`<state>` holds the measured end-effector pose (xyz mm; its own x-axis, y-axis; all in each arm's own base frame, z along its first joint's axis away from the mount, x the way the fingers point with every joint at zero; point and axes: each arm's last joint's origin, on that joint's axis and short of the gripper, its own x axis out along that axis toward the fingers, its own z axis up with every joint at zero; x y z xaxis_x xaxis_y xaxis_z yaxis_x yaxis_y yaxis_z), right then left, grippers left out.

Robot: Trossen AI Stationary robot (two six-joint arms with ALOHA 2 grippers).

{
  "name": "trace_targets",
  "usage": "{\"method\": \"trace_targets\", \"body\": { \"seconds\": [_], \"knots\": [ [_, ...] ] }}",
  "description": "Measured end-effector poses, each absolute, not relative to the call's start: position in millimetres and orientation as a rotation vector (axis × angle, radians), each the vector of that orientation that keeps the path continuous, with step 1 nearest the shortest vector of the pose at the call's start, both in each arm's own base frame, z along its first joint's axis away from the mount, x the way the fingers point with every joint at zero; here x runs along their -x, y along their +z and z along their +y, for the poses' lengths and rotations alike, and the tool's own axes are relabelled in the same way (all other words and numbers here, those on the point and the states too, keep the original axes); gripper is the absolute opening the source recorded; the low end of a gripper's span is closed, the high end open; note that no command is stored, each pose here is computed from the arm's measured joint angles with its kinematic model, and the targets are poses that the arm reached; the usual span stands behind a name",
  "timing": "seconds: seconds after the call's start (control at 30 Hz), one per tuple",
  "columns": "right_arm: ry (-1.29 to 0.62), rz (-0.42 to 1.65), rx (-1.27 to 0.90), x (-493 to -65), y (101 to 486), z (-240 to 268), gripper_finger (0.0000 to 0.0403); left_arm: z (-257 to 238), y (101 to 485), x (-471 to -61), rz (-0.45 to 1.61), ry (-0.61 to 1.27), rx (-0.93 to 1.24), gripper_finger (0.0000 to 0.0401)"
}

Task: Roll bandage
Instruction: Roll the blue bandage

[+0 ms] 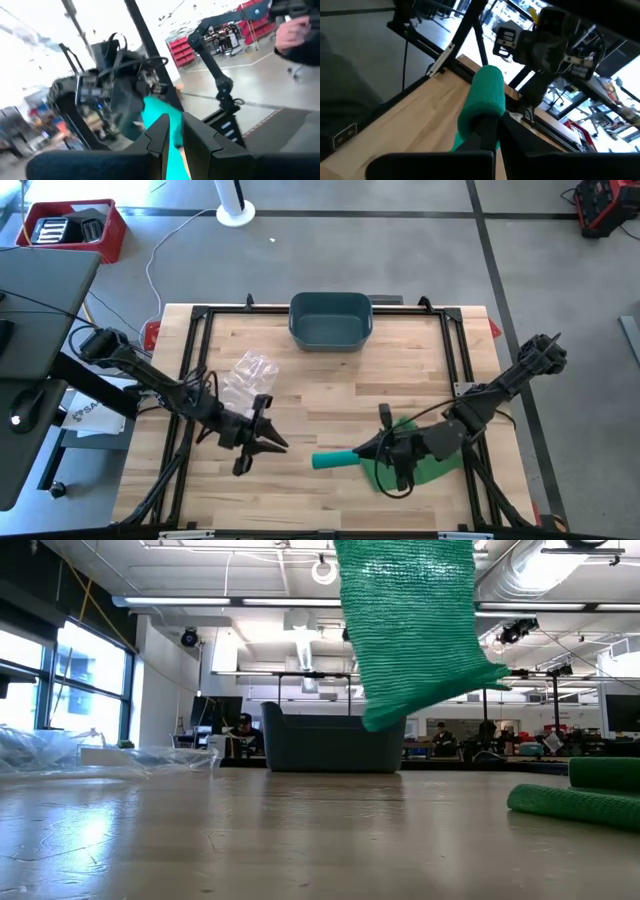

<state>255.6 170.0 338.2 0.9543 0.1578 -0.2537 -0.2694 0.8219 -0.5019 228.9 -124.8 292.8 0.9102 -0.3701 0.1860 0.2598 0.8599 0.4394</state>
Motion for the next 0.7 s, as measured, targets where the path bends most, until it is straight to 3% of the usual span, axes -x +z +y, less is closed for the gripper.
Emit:
{"method": "trace_targets", "body": {
  "seconds": [0.23, 0.43, 0.7],
  "knots": [
    [0.242, 0.174, 0.473, -267, 323, 148, 0.0, -136, 283, -230, -0.219, -0.257, -0.504, 0.0099],
    [0.181, -0.027, 0.349, -256, 300, 127, 0.0, -141, 282, -227, -0.206, -0.162, -0.566, 0.014],
    [0.193, -0.12, 0.304, -249, 286, 121, 0.0, -146, 300, -238, -0.2, 0.077, -0.589, 0.0159]
  ]
}}
